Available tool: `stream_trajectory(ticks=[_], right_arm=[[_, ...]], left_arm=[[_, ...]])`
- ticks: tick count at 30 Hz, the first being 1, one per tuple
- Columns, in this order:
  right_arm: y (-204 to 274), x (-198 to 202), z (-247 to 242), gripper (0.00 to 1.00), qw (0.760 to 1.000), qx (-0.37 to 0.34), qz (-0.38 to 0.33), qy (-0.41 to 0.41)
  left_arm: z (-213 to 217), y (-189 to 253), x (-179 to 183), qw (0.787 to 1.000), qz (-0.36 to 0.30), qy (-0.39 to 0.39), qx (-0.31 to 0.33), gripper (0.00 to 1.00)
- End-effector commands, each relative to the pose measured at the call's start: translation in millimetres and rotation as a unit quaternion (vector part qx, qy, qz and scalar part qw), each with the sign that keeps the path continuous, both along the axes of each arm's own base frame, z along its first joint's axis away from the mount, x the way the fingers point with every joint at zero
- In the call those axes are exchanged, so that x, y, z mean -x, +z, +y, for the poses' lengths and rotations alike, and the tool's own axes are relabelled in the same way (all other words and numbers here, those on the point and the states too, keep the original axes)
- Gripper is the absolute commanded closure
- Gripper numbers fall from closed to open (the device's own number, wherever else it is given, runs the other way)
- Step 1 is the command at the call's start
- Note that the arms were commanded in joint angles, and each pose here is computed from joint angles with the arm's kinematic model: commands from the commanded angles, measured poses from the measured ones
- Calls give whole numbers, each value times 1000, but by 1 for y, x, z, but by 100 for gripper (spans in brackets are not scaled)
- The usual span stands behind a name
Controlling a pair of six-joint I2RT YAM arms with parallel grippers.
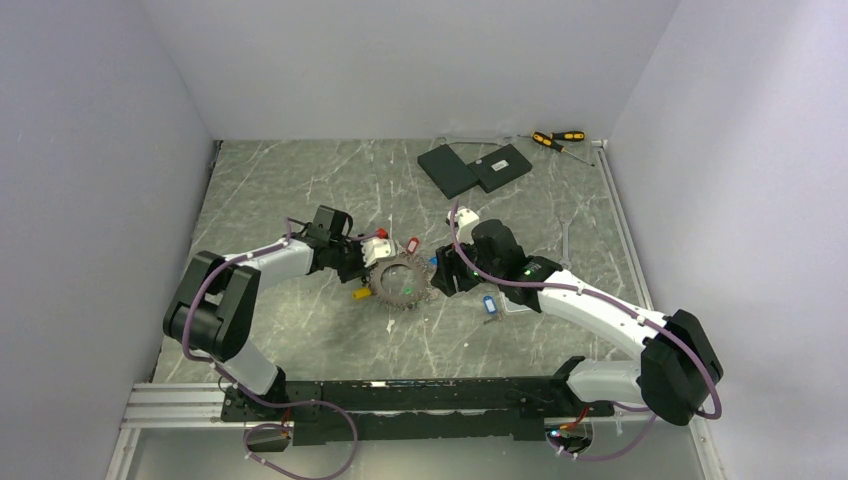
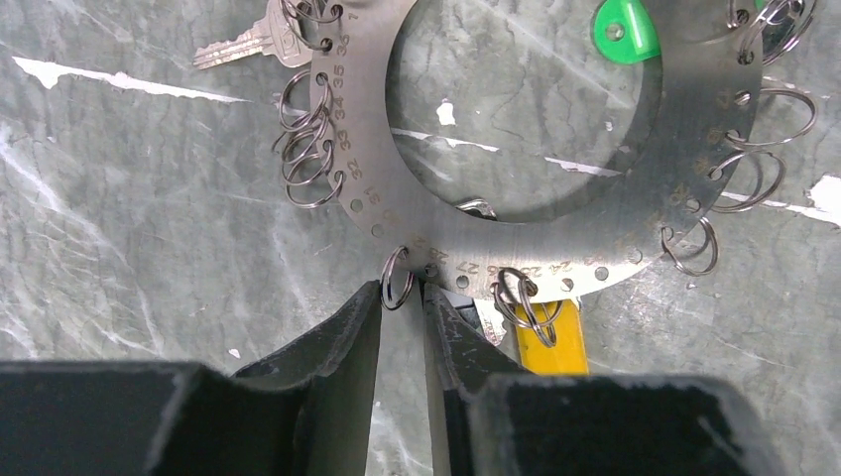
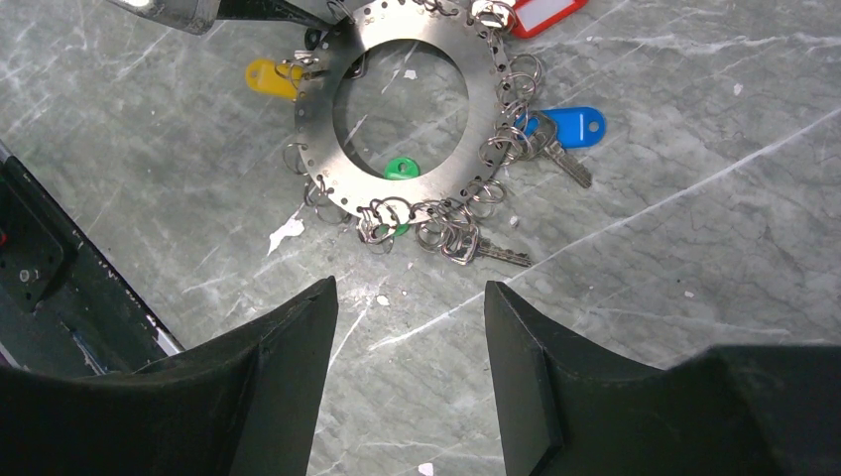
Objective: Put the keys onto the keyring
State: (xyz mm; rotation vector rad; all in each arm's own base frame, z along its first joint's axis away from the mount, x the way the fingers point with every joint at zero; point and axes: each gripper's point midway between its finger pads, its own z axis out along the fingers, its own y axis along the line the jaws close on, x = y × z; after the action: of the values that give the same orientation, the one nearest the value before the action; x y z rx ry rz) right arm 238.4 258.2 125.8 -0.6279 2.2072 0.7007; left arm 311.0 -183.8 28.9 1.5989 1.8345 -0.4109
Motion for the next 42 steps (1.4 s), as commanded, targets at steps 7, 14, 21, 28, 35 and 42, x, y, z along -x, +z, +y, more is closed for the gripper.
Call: stream_trajectory(ticks=[7,14,21,28,35,42], right_arm=[[15,-4,6,40,999,-25,-23,8],[15,-4,5,40,999,-24,-24,6],[14,-5,6,40,999,-23,-23,6],[25,-5,5,41,998,-36,-41,5],[40,-3,7,41,997,-56,-59,13],[68,12,17,42,987,-109,-95,65]], left_arm=[[-14,4,-1,999,7,-16,27,75],[-18,4,-1,999,21,-23,31,99],[-20,20,-2,999,18,-16,41,100],[-24,65,-1,998,-13,-9,63,100],[-22,97,8,996,-44,0,76,100],[-28,134,19,992,-75,5,97,100]])
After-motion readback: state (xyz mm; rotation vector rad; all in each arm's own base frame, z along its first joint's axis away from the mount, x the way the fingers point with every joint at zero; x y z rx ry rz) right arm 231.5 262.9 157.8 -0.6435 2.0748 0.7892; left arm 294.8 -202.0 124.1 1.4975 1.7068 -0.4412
